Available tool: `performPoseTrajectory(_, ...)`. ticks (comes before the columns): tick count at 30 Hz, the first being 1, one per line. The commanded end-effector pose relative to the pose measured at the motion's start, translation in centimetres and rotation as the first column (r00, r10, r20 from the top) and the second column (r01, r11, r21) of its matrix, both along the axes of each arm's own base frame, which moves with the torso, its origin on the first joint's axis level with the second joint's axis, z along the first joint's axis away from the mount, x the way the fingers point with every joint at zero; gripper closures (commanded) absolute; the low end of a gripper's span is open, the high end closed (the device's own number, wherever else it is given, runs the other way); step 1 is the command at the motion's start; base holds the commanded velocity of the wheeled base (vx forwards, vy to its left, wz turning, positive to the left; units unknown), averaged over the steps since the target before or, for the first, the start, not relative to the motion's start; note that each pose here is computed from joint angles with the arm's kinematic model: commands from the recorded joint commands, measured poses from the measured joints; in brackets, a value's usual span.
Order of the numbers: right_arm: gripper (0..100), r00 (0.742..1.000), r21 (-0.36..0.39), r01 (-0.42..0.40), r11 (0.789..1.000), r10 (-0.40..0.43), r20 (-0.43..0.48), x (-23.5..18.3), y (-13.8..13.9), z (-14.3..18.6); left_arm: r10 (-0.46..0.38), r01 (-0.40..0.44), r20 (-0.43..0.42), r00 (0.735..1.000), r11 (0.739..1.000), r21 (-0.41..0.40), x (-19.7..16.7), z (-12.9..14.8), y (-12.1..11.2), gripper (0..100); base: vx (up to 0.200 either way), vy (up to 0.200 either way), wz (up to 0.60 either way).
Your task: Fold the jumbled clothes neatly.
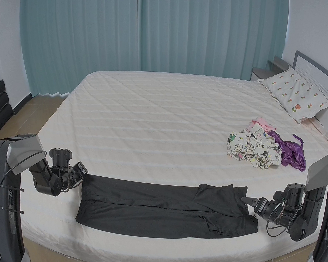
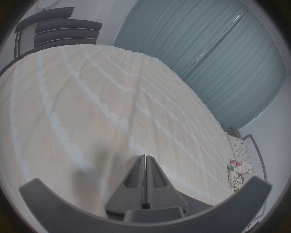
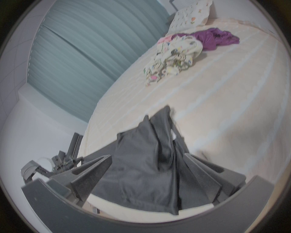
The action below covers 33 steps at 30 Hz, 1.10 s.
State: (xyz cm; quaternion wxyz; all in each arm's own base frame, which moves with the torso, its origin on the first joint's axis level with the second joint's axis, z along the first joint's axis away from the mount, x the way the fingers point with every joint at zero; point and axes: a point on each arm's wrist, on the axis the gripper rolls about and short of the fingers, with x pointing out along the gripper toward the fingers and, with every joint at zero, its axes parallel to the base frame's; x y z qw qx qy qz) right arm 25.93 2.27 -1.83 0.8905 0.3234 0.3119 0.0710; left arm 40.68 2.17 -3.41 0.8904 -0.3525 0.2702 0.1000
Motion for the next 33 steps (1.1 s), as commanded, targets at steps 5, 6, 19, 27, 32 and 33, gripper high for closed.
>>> performPoseTrajectory(5,0,0.997,-0.016,0.05,0.999,-0.049,0.053,3.4,0.1,-1.7,-0.003,0.003,-0.01,1.0,1.0,-0.002,-0.1,-0.3,-0.1,100,0.0,0.0,0.0)
performPoseTrajectory(6,0,0.997,-0.022,0.053,0.998,-0.052,0.059,3.7,0.1,-1.8,-0.002,0.002,-0.011,1.0,1.0,-0.003,-0.1,-0.4,-0.1,100,0.0,0.0,0.0)
performPoseTrajectory(19,0,0.995,-0.081,0.069,0.994,-0.064,0.071,9.4,1.7,-2.2,-0.003,0.003,-0.011,1.0,1.0,-0.002,-0.1,-0.4,-0.1,100,0.0,0.0,0.0)
performPoseTrajectory(27,0,0.997,-0.087,0.063,0.994,-0.06,0.041,10.3,1.9,-2.4,-0.002,0.002,-0.01,1.0,1.0,-0.003,-0.1,-0.3,-0.1,100,0.0,0.0,0.0)
performPoseTrajectory(32,100,0.996,-0.103,0.088,0.991,-0.084,0.042,10.6,1.9,-2.8,-0.002,0.002,-0.01,1.0,1.0,-0.003,-0.1,-0.3,-0.1,100,0.0,0.0,0.0)
performPoseTrajectory(33,100,0.995,-0.109,0.095,0.99,-0.091,0.04,10.6,1.8,-2.9,-0.002,0.002,-0.011,1.0,1.0,-0.003,-0.1,-0.4,-0.1,100,0.0,0.0,0.0)
